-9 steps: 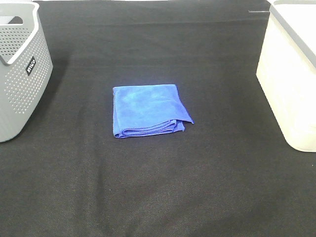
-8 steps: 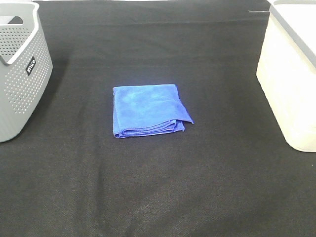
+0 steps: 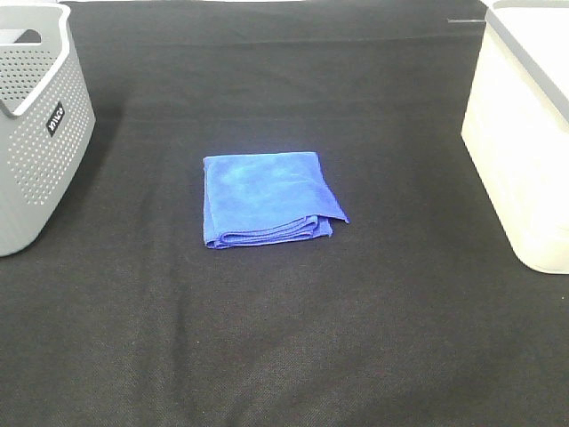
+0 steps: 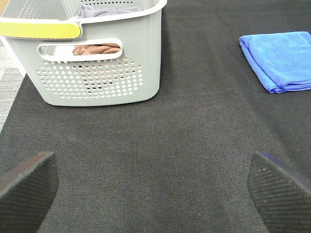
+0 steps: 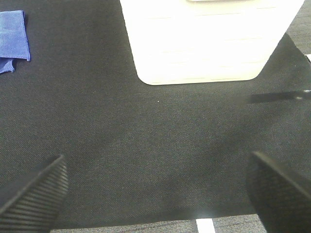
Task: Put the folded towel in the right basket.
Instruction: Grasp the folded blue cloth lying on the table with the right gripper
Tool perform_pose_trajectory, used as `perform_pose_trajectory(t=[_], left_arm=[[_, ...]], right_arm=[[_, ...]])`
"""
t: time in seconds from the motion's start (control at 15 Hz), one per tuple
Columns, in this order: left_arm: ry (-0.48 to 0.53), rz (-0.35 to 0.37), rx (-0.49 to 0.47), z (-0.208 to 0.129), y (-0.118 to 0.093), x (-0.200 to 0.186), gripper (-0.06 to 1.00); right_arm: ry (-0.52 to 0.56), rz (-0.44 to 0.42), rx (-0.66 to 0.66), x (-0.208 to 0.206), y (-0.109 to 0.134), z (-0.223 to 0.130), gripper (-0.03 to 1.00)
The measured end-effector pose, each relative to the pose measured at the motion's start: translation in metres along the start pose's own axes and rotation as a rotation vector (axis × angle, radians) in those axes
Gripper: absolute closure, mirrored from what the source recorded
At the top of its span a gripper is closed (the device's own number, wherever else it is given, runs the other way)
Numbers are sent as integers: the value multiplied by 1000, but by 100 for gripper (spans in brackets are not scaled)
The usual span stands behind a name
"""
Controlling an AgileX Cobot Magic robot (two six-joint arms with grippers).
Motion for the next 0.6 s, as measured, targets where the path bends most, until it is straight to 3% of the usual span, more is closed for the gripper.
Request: perform_pose_trajectory(t=[0.6], left_arm=[[0, 0, 0, 0, 0, 0, -4]], right_arm=[[0, 0, 0, 0, 0, 0, 0]])
Point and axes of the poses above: a point on each arm's last joint axis where the gripper is mounted, x pointing out along that axis toward the gripper, y along the wrist's bending axis when the last joint is at zero, z = x × y, the point moved 3 cm from there along x, pointing out along that axis toward the gripper, and after that the axes turned 6 degrees about -x, right-handed, at the moved point
